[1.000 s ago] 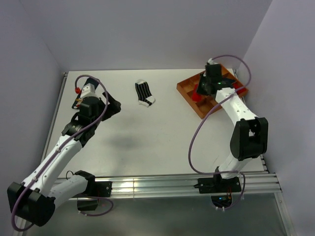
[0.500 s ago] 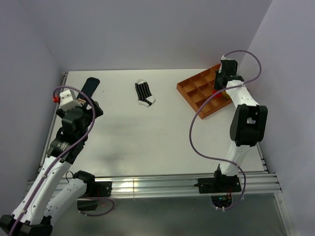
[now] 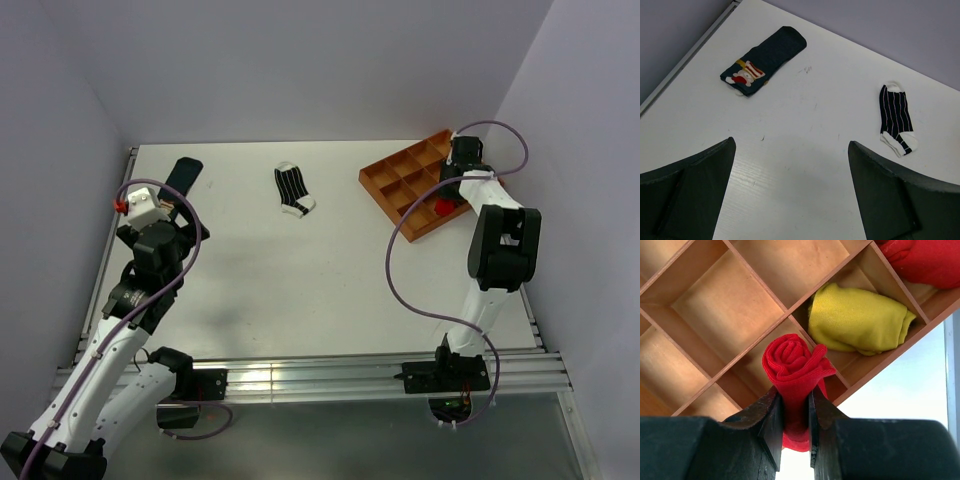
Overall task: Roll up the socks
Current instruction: Place the sock in the storage box.
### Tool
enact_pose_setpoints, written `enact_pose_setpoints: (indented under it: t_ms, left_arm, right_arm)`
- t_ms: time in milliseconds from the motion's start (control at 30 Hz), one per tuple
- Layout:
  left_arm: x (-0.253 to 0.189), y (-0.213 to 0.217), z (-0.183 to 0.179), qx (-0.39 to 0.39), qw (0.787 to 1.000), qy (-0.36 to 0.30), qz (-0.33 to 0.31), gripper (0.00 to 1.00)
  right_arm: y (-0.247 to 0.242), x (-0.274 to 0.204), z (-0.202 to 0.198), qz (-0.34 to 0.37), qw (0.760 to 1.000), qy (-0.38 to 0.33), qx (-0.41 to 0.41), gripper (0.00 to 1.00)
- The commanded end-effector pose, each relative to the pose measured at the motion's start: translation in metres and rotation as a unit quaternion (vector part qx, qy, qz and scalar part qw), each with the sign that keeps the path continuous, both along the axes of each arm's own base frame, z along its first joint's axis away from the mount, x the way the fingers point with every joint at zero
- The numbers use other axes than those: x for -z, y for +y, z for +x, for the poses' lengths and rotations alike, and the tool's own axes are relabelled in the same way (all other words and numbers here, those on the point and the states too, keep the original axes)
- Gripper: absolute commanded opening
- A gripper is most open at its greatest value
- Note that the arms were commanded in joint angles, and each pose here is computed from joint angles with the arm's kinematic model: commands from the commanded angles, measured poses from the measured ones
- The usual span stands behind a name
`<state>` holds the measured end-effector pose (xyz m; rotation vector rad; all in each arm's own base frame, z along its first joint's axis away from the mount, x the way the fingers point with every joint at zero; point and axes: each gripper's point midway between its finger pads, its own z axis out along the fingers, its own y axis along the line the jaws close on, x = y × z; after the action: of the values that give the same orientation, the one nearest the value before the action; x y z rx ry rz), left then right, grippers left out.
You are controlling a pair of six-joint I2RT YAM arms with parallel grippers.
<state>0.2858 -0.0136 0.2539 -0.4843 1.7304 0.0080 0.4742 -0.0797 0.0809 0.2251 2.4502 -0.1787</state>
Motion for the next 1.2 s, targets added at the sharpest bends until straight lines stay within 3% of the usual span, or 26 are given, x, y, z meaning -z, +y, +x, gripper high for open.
enact_pose_setpoints:
  t_ms: [0, 300, 467, 1167]
  left_arm:
    - [-0.007, 0.004, 0.002, -0.009, 1.0, -0.014, 0.006, 0.99]
    - [-0.003, 0.002, 0.003, -0.002, 1.0, -0.009, 0.008, 0.99]
    - [0.0, -0.001, 0.005, 0.003, 1.0, -0.002, 0.008, 0.99]
    - [0.016, -0.007, 0.012, 0.012, 0.999, 0.031, 0.017, 1.0]
  right_arm:
    - [-0.004, 0.009, 0.003, 0.008, 1.0, 0.009, 0.003, 0.0]
    - [0.009, 0.037, 0.005, 0.068, 0.996, 0.058, 0.028, 0.0]
    - [0.0, 0.047, -0.006, 0.056, 0.99, 0.109, 0.063, 0.0]
    - [-0.001, 0.068, -0.012, 0.081, 0.976, 0.184, 0.087, 0.0]
